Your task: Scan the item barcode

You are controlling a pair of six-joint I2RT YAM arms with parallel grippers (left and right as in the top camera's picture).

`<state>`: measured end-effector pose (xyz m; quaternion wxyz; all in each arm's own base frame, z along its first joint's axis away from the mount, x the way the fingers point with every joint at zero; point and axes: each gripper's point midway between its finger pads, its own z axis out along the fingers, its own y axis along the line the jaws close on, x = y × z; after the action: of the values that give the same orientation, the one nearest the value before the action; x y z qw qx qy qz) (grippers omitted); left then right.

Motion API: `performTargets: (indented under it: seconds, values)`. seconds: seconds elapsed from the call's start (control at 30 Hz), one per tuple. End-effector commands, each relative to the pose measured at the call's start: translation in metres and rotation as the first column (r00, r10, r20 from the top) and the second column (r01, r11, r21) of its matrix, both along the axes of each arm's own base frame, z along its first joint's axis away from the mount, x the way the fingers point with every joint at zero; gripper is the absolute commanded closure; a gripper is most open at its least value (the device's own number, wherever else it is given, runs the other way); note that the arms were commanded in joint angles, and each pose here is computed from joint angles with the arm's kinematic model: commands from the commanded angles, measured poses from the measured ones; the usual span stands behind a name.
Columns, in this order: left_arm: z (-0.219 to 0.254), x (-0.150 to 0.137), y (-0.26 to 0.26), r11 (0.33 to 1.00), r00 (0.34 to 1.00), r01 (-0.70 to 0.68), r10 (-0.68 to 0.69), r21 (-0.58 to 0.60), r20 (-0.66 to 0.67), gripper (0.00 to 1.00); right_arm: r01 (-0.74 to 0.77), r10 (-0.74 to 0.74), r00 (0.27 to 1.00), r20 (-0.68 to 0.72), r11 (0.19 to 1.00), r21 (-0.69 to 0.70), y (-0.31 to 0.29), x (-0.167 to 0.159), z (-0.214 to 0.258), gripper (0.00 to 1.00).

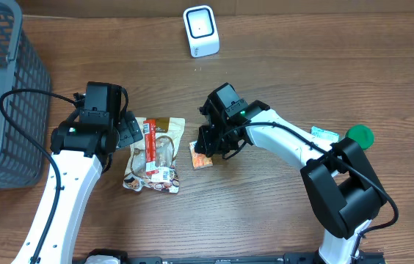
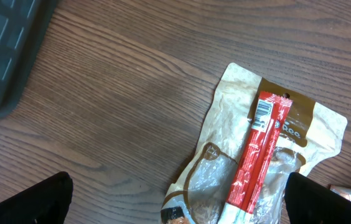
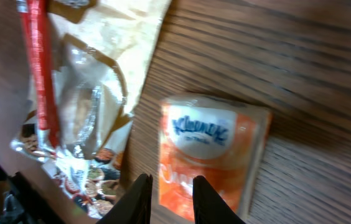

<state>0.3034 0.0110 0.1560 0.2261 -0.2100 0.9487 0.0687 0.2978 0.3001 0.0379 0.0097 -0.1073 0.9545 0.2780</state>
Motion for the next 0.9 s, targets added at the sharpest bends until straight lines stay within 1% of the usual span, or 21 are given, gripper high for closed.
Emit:
performTargets:
  seconds: [0.0, 0.2, 0.33, 0.6, 0.77, 0.87]
  values:
    - [0.008, 0.003, 0.002, 1.0, 1.0, -0.002, 0.001, 0.011, 0.022, 0.0, 0.027, -0.026, 0.999, 0.023, 0.999, -0.036, -0.007, 0.002, 0.002, 0.78]
    - [0.007, 0.003, 0.002, 1.0, 1.0, -0.002, 0.001, 0.011, 0.021, 0.0, 0.028, -0.027, 0.999, 0.018, 0.998, -0.048, -0.009, 0.0, 0.001, 0.78]
    - [0.007, 0.003, 0.002, 1.0, 1.0, -0.002, 0.001, 0.011, 0.021, 0.0, 0.037, -0.035, 0.999, 0.02, 0.996, -0.081, -0.015, 0.0, -0.003, 0.78]
    - [0.008, 0.003, 0.002, 1.0, 1.0, -0.002, 0.001, 0.011, 0.022, 0.0, 0.038, -0.036, 0.999, 0.019, 0.996, -0.082, -0.015, 0.0, -0.003, 0.78]
    - [0.007, 0.003, 0.002, 1.0, 1.0, -0.002, 0.001, 0.011, 0.021, 0.0, 0.025, -0.025, 1.0, 0.013, 0.999, -0.03, -0.007, 0.0, 0.002, 0.78]
    - [0.008, 0.003, 0.002, 1.0, 1.0, -0.002, 0.001, 0.011, 0.022, 0.0, 0.018, -0.018, 1.0, 0.003, 1.0, -0.005, -0.003, -0.001, 0.004, 0.82]
